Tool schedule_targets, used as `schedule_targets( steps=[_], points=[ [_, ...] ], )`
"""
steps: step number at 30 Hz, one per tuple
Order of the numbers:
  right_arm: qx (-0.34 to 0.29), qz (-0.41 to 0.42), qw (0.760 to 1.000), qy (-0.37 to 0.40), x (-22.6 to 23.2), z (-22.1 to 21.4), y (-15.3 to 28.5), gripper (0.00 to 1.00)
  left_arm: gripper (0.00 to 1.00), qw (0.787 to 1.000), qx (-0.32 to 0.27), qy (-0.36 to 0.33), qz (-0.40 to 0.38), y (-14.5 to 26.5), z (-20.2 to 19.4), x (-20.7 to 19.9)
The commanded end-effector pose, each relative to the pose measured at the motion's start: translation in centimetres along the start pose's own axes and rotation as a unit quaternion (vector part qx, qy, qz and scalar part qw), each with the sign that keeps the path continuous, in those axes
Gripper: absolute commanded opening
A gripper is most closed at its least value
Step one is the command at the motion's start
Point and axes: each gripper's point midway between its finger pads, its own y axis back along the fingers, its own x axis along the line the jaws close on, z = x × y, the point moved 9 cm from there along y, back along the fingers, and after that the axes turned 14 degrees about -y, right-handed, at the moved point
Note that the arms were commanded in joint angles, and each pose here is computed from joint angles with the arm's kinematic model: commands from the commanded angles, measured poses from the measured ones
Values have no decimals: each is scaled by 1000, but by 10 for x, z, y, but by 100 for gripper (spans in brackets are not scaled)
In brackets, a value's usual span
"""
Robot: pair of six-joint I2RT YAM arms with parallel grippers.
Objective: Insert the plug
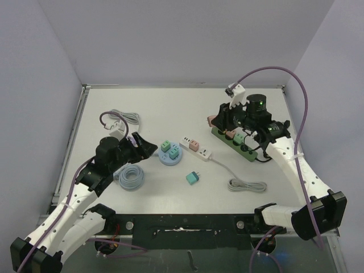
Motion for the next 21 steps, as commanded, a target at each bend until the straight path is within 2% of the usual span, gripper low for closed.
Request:
schedule_targets(
  steps=[1, 5, 10, 14, 21],
  points=[
    [112, -95, 984, 98, -42, -6, 22, 0, 70, 997, -2, -71, 38, 7, 6, 9],
    [178, -130, 972, 83, -83, -15, 39, 0, 70, 997, -1, -77, 29, 6, -2, 12],
    [189, -122, 970, 89, -110, -26, 51, 0, 70, 997, 9, -78, 10, 5, -12, 15],
    [223, -113, 964, 90, -120, -42, 53, 0, 70, 997, 29, -72, -11, 4, -24, 16],
    [236, -159, 956, 75, -148, -52, 58, 0, 70, 996, 38, -66, -34, 4, -39, 18]
  ],
)
